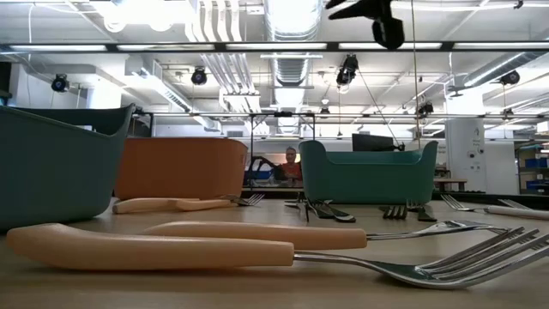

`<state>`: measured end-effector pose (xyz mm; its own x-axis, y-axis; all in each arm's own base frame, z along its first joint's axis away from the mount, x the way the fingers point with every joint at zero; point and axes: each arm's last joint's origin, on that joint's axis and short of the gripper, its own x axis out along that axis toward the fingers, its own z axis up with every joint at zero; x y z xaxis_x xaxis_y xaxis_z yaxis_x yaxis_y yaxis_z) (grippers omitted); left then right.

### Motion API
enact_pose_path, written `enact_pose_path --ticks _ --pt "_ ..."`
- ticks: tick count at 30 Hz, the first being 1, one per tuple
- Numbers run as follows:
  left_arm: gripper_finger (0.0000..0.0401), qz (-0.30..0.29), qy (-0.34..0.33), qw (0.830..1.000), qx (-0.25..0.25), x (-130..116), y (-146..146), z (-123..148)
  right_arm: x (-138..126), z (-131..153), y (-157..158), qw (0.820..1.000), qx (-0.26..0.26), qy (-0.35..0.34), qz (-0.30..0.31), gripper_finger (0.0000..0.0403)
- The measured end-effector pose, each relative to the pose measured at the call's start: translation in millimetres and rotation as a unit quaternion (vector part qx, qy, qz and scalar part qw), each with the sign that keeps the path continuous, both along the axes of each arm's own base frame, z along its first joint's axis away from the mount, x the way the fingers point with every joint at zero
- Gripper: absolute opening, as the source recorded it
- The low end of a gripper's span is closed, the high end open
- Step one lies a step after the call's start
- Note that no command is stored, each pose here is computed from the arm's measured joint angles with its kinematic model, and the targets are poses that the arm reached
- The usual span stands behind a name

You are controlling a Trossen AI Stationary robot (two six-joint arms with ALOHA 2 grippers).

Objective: Sort silverware by color (type)
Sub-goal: Put the black fork into the orange bin

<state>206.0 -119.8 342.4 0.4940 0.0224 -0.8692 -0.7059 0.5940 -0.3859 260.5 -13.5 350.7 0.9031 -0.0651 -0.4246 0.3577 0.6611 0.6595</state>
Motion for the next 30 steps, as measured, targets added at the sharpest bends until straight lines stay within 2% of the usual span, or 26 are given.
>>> enact_pose_path --ticks 6,12,16,21,26,30 --pt "0.0033 -0.039 -0.014 0.996 0.076 12.2 29.9 11.9 24.9 -1.9 1.1 0.994 0.027 0.105 0.002 0.0059" --pt "0.0016 -0.072 -0.028 0.99 0.118 6.5 51.3 17.3 40.9 -12.3 0.5 0.967 0.057 0.246 -0.019 0.0059" --pt "0.0002 -0.079 -0.063 0.985 0.137 -3.9 62.9 20.2 53.2 -21.6 0.1 0.954 0.069 0.291 -0.031 0.0059" --pt "0.0001 -0.065 -0.163 0.975 0.135 -14.9 75.5 18.7 71.0 -43.1 3.5 0.943 0.084 0.32 -0.039 0.0059" --pt "0.0 -0.039 -0.272 0.953 0.126 -19.0 83.4 11.9 89.7 -70.7 7.5 0.93 0.093 0.352 -0.037 0.0059" --pt "0.0 -0.005 -0.325 0.936 0.133 -19.9 86.8 5.3 104.1 -93.6 8.9 0.923 0.093 0.372 -0.031 0.0059"
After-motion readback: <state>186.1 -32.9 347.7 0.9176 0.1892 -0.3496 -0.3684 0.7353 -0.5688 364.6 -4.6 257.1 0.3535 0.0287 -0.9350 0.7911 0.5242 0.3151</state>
